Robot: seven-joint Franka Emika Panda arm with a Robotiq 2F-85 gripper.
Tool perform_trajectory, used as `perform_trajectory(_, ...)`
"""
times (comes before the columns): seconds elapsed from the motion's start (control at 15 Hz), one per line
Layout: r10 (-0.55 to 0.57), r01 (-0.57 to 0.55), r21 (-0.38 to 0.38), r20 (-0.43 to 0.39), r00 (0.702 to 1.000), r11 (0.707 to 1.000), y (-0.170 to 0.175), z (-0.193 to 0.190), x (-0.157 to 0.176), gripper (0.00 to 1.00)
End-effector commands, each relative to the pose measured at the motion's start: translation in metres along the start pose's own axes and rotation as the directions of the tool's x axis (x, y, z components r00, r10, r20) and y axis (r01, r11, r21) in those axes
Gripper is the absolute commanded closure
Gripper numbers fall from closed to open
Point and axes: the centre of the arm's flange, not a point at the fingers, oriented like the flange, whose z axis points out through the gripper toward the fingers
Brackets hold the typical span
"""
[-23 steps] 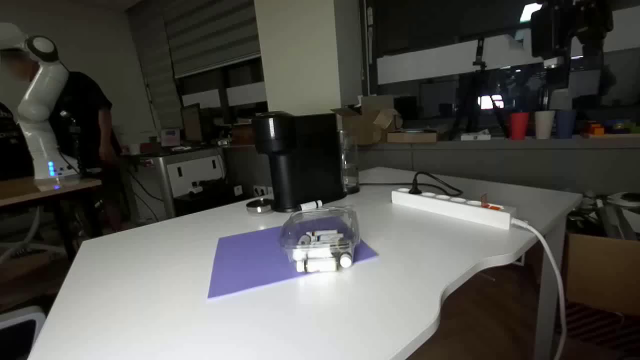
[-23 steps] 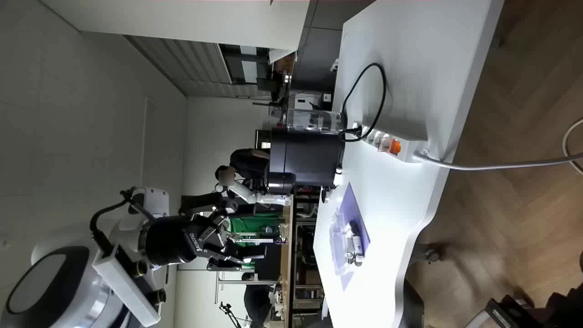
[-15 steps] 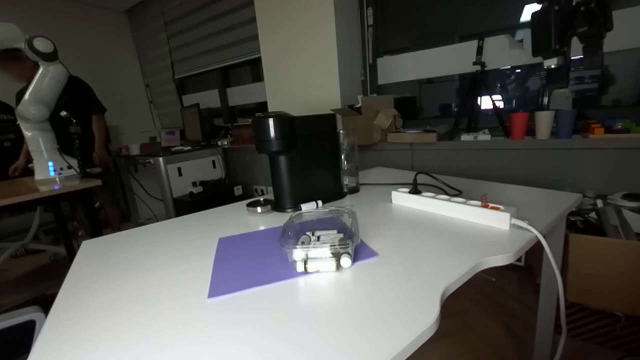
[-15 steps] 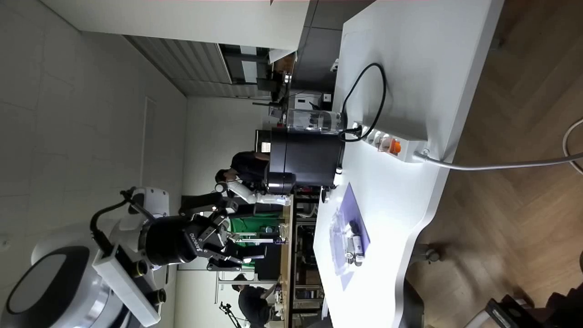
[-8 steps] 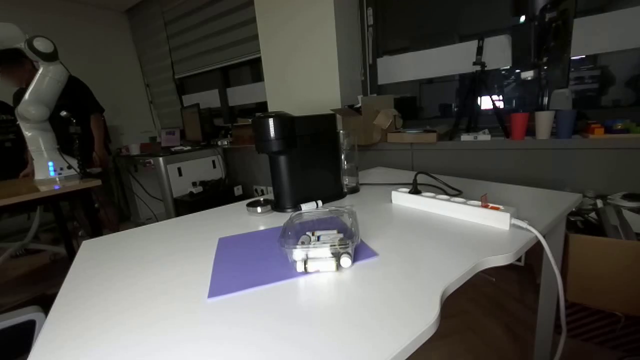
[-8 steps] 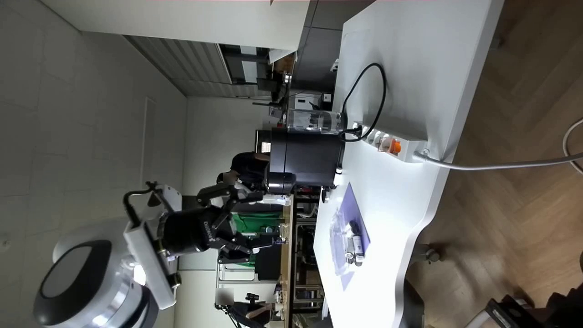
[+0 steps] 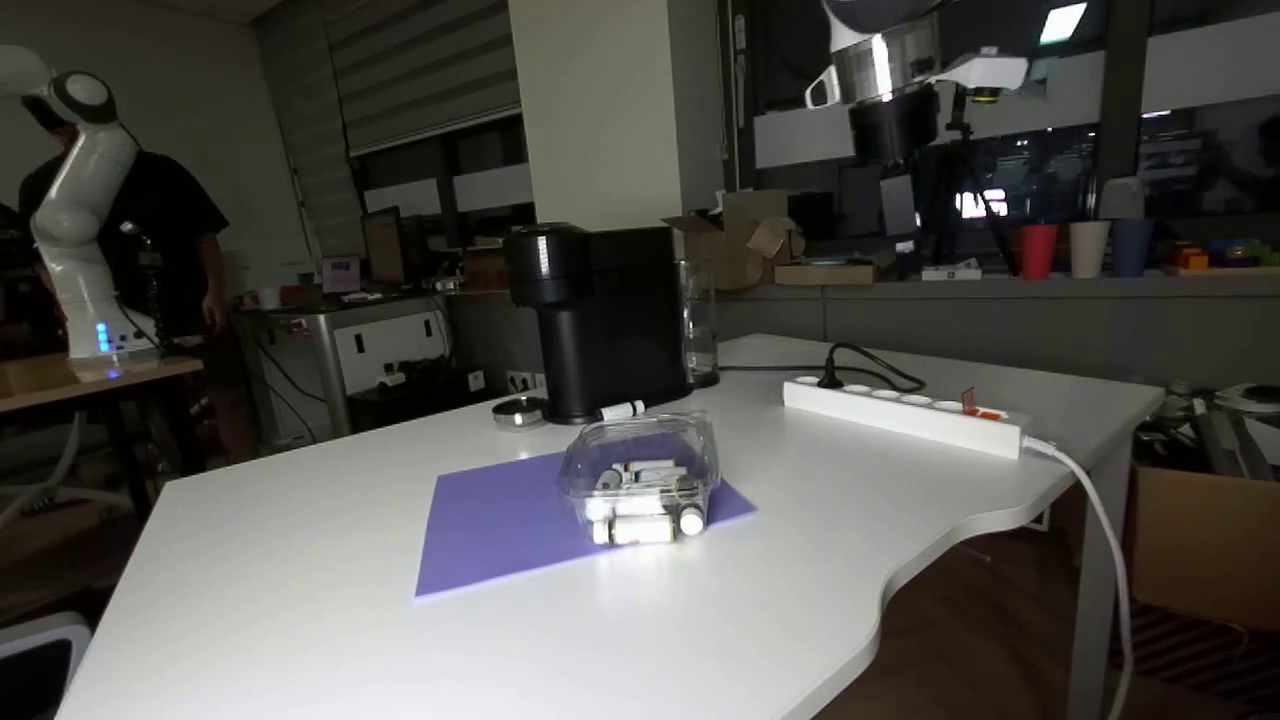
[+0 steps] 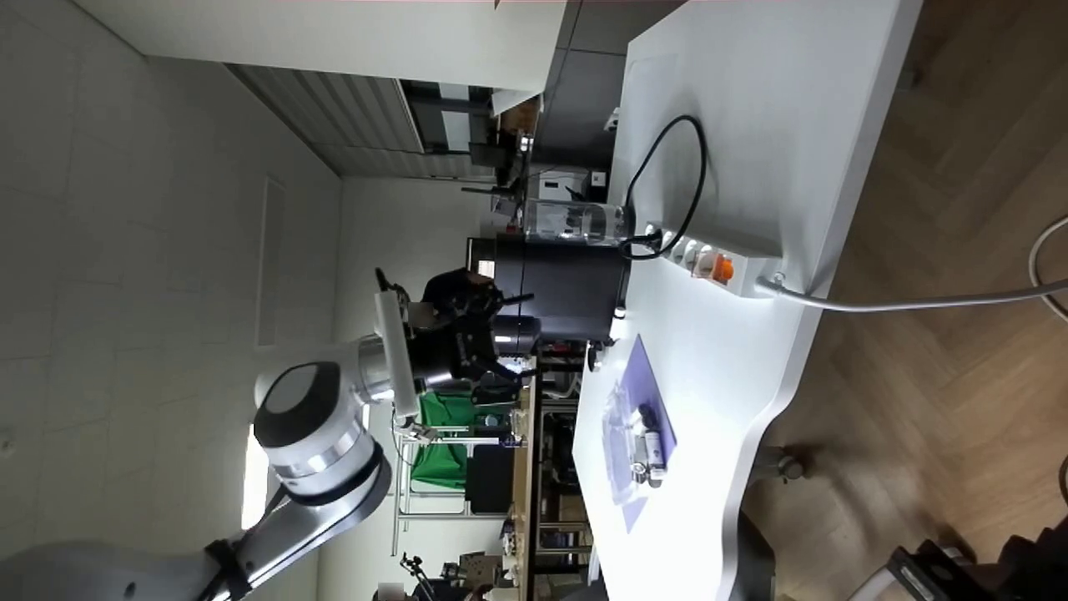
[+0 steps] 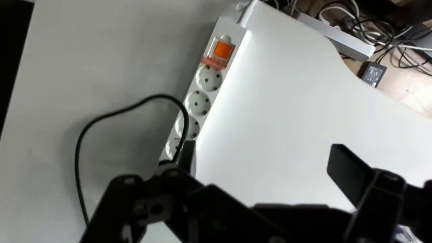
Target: Put the bottle on the table inside the colourless box
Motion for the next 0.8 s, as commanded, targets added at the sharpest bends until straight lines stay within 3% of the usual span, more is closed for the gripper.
perform_trajectory(0.0,-0.202,0.202,-0.010,0.032,0.979,0.979,0.066,-0.001,0.061,0.00)
perform_trajectory(0.2,-0.381,0.382,-0.007,0.068,0.922,0.924,0.086,0.001,0.108,0.00)
perform_trajectory(0.27,-0.298,0.299,-0.008,0.041,0.954,0.954,0.045,0.005,0.069,0.00)
perform_trajectory(0.4,-0.352,0.353,-0.008,0.051,0.935,0.936,0.056,0.003,0.086,0.00)
perform_trajectory(0.73,-0.372,0.372,-0.003,0.054,0.927,0.928,0.057,0.009,0.094,0.00)
